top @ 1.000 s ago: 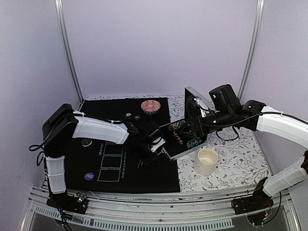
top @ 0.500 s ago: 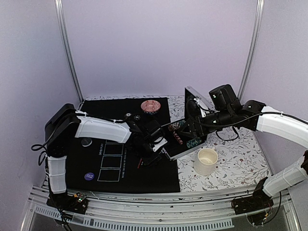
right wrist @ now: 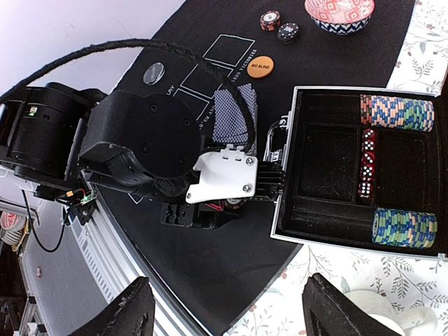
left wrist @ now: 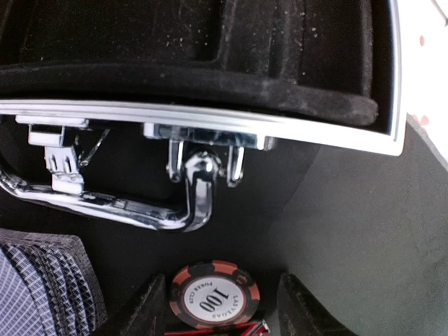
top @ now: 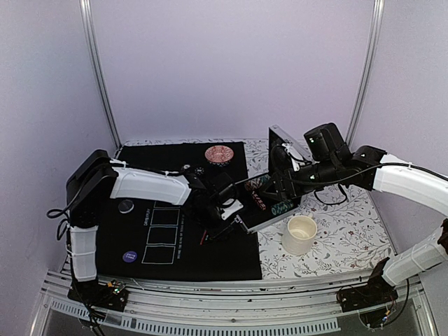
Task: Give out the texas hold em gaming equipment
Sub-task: Pick up the poker chip from the poker table mat.
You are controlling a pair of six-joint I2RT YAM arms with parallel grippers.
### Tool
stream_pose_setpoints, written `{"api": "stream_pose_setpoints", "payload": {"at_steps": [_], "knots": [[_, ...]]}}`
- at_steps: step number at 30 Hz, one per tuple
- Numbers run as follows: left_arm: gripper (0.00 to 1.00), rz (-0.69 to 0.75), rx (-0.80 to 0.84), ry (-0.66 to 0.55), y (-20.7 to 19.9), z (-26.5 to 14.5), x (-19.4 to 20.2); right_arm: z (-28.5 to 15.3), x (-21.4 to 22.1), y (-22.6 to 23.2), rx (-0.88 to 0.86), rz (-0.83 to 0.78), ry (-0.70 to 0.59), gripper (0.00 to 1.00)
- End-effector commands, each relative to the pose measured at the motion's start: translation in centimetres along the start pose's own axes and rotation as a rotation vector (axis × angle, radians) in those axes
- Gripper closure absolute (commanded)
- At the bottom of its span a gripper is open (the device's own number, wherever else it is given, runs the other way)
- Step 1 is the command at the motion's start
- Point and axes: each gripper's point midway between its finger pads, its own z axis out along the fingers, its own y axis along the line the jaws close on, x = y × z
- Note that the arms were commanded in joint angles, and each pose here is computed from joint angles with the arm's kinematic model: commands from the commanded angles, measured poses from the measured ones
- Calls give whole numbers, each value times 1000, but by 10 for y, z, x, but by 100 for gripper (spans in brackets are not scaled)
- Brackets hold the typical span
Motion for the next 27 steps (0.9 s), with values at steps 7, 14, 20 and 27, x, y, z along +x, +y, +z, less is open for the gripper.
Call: {"api": "stream_pose_setpoints", "payload": {"at_steps": [7, 14, 20, 27], "knots": [[42, 17, 36, 97, 3, -9, 15, -9, 1, 0, 16, -21, -13, 26], [35, -5, 6, 78, 14, -4, 0, -8, 2, -1, 18, -23, -11, 26], [30, 15, 15, 90, 6, 7, -2, -10, 2, -1, 19, -22, -13, 26], [33, 35, 13, 143, -6, 14, 12, -10, 2, 0, 18, -21, -15, 26]]}}
